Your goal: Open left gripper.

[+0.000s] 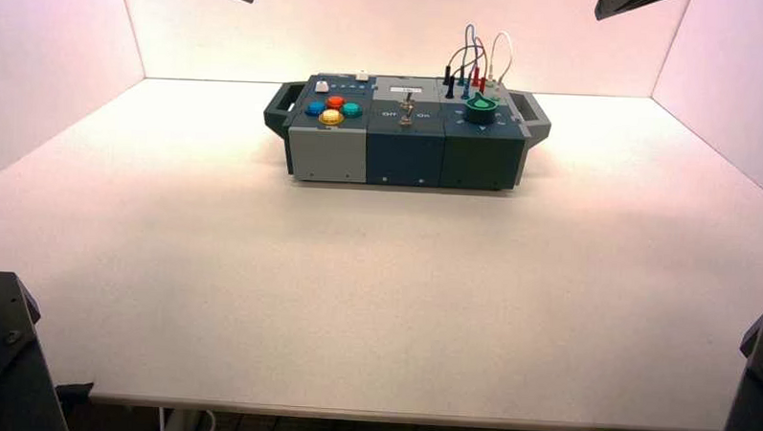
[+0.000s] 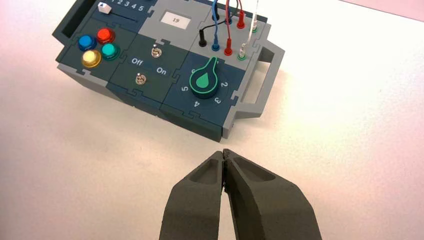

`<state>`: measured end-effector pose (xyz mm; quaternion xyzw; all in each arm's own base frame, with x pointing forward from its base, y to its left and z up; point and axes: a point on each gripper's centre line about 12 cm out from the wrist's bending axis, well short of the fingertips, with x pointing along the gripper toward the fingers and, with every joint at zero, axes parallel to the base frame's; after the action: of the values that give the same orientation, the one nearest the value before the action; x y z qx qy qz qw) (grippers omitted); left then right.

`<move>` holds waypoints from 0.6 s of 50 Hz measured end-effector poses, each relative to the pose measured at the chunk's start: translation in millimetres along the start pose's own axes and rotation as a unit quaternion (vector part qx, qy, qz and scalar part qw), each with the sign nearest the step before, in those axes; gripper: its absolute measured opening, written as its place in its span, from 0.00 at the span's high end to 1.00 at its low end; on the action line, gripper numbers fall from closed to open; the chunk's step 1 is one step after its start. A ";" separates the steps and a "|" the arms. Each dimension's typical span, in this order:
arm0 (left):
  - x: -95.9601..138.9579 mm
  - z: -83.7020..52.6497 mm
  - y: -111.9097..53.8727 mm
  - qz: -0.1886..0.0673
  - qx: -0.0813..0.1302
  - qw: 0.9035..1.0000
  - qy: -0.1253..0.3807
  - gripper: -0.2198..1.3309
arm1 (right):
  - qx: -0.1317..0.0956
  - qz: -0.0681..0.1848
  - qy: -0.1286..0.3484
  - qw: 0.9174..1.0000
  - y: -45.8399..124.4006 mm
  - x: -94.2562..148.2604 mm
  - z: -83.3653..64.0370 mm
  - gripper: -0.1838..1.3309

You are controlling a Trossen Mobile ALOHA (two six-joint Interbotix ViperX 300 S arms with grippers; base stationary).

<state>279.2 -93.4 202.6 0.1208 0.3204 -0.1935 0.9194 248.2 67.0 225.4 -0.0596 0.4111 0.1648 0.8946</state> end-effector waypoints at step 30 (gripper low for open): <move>-1.4 2.9 -2.2 0.000 -0.039 0.999 -0.011 0.00 | 0.000 0.000 -0.004 1.000 0.2 -2.0 0.7 0.97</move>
<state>278.9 -96.0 205.4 0.0822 0.3176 -0.1822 0.9269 247.4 66.8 227.3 -0.0588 0.4078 0.1646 0.8962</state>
